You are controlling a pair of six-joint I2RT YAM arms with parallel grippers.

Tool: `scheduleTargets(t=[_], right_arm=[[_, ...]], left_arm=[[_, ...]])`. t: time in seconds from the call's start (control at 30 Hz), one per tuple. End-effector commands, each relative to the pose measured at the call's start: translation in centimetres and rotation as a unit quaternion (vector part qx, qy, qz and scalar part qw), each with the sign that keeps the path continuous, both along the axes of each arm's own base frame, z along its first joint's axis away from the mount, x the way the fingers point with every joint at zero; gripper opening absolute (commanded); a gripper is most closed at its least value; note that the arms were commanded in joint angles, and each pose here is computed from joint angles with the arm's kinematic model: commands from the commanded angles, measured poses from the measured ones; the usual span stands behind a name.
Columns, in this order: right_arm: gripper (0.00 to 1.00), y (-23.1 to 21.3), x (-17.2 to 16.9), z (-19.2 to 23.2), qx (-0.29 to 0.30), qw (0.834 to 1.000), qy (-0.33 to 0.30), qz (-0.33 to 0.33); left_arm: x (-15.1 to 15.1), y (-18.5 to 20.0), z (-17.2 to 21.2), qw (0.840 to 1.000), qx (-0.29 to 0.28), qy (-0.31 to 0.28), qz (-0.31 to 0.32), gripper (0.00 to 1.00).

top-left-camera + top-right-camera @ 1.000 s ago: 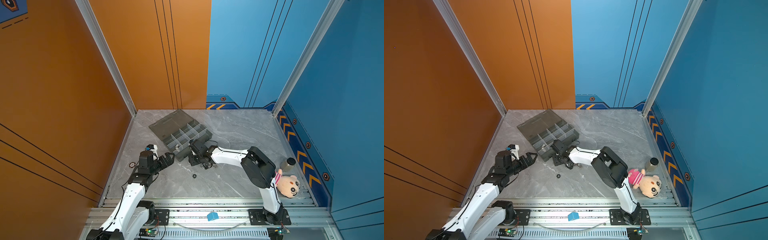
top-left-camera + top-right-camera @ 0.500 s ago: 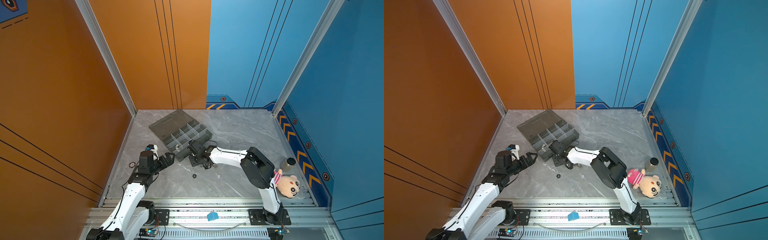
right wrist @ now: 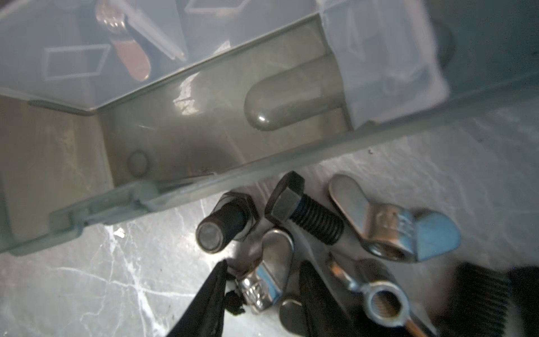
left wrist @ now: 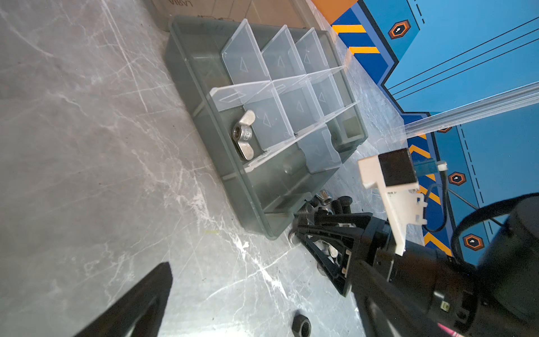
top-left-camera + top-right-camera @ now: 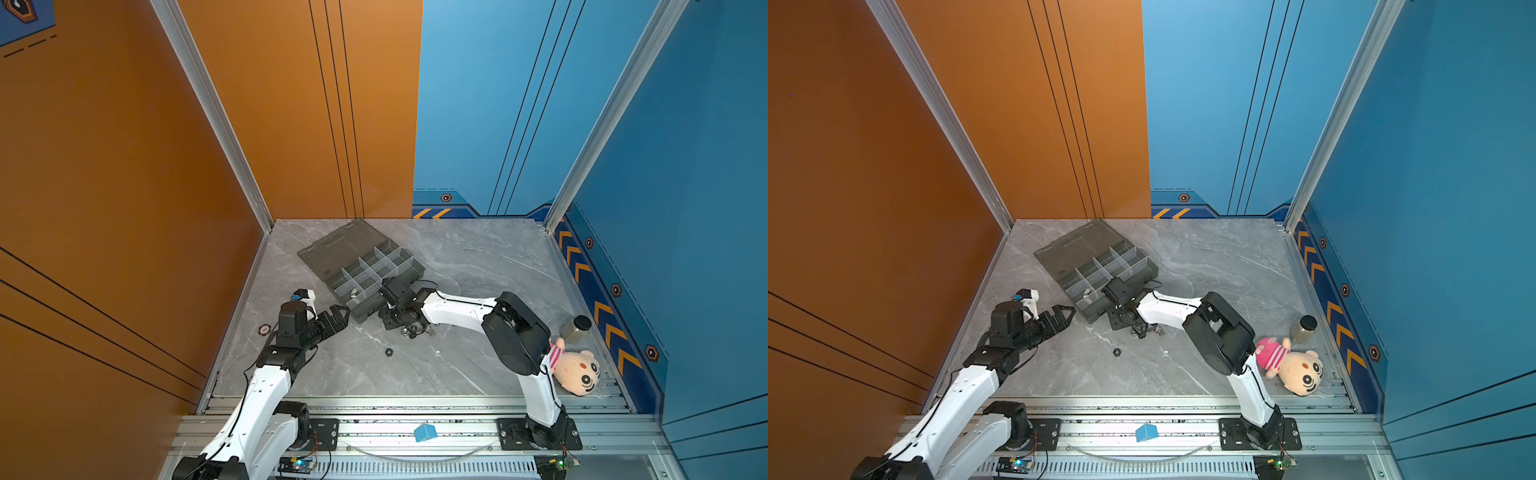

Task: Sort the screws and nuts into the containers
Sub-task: 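Close the right gripper on another silver wing nut beside the box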

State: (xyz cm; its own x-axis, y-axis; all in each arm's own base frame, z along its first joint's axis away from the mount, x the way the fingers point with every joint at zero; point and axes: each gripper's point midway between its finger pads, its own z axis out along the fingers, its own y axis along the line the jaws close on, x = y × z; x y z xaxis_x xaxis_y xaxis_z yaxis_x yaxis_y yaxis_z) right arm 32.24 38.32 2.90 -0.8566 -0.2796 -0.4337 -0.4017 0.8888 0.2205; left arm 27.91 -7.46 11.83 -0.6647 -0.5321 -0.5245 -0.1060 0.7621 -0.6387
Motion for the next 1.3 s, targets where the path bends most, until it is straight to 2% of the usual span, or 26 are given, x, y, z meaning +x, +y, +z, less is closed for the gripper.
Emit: scheduleTargets(t=[0.0,0.27,0.4,0.93,1.27], right_arm=[[0.46,-0.1,-0.4,-0.7,0.014,0.999,0.036,-0.031],[0.49,-0.2,0.0,-0.6,0.036,0.996,0.054,-0.060],[0.45,-0.4,0.0,-1.1,0.030,0.996,0.059,-0.067],[0.33,-1.7,-1.0,-3.9,-0.036,0.993,0.068,-0.092],[0.31,-3.1,-2.0,-4.7,-0.080,0.989,0.066,-0.101]], left_arm=[[-0.2,-0.3,-0.4,1.000,-0.003,0.002,-0.007,0.98],[-0.2,-0.3,-0.5,1.000,0.000,0.003,-0.008,0.97],[-0.2,-0.3,-0.6,1.000,0.000,0.003,-0.007,0.98],[0.1,-0.3,-0.8,1.000,0.002,0.006,-0.009,0.98],[0.1,-0.3,-1.2,1.000,0.006,0.010,-0.012,0.97]])
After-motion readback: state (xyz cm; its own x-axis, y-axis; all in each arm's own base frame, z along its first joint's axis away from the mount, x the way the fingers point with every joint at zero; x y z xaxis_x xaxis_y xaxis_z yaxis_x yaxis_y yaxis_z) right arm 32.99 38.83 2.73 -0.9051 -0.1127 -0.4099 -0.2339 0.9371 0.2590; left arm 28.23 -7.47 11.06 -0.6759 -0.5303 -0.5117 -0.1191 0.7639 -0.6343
